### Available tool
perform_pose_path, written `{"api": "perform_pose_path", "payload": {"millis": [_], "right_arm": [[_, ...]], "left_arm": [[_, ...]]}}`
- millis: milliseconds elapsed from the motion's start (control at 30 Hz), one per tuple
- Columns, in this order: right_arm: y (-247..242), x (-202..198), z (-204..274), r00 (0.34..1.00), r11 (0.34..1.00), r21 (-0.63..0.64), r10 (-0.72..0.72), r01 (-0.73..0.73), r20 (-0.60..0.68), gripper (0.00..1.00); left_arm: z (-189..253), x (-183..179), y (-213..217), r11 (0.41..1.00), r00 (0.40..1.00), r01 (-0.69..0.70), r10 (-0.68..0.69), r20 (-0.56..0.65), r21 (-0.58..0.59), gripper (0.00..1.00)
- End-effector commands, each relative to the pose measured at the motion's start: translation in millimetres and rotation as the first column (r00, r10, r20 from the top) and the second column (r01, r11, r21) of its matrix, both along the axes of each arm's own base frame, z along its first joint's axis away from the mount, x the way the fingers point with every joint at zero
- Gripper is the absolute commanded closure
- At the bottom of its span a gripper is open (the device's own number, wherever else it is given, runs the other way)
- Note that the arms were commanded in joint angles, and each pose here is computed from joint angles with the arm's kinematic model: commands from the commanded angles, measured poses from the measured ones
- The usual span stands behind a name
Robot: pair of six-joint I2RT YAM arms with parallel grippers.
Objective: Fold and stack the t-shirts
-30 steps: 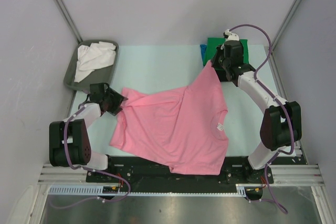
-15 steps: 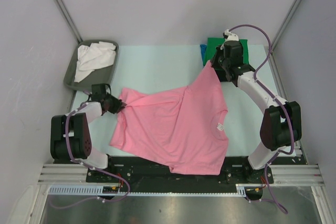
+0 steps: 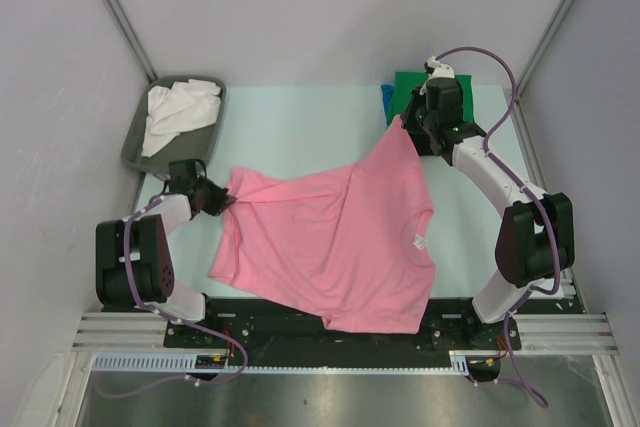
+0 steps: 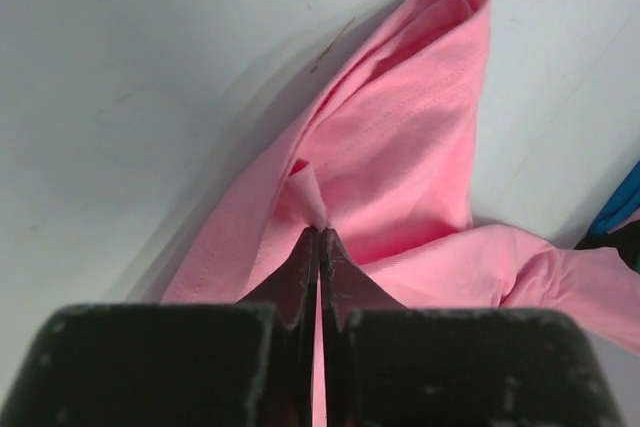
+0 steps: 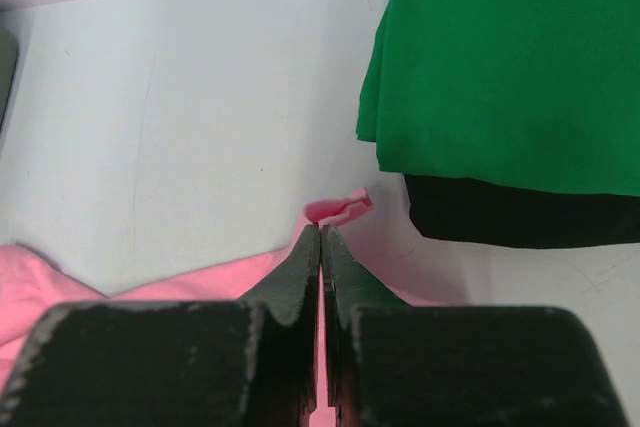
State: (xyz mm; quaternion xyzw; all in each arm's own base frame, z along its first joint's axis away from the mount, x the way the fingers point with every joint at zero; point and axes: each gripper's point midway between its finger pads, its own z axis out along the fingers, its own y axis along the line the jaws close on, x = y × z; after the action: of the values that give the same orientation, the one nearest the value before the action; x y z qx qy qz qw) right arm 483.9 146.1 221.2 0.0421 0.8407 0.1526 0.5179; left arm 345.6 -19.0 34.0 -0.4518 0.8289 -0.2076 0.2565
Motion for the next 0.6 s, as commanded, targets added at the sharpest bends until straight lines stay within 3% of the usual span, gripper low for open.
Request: {"api": "perform_pose_path", "payload": {"millis": [0,200,333,400,433,567], "right_arm": [[1,1,29,0.997,1.000,0.017,-0.001,0.000,0.080,1.00],[-2,-26,90,0.981,0.999,0.038,0.002,-0.009,0.195,1.00],[8,-74,158,0.938,0.995,0.033,0.073,-0.089,0.340,1.00],[4,-110,206,0.884,0.993,0.010,0.103,-0.121,0.455,1.00],[7,-126,220,0.863,0.989,0.004,0.125,-0.146,0.490,1.00],[-6,-218,296,0.701,0.965,-0.021,0.206,-0.262,0.683,1.00]], "left_arm": [[40,19,-3,0.999,0.988,0.034,-0.032,0.152,-0.010,1.00],[118,19,-15,0.994,0.932,0.109,-0.100,0.347,-0.004,1.00],[199,2,-30,0.982,0.826,0.184,-0.173,0.536,0.033,1.00],[247,-13,-39,0.972,0.741,0.220,-0.219,0.635,0.078,1.00],[257,-20,-41,0.969,0.726,0.230,-0.233,0.648,0.090,1.00],[329,-51,-60,0.933,0.579,0.317,-0.332,0.745,0.169,1.00]]}}
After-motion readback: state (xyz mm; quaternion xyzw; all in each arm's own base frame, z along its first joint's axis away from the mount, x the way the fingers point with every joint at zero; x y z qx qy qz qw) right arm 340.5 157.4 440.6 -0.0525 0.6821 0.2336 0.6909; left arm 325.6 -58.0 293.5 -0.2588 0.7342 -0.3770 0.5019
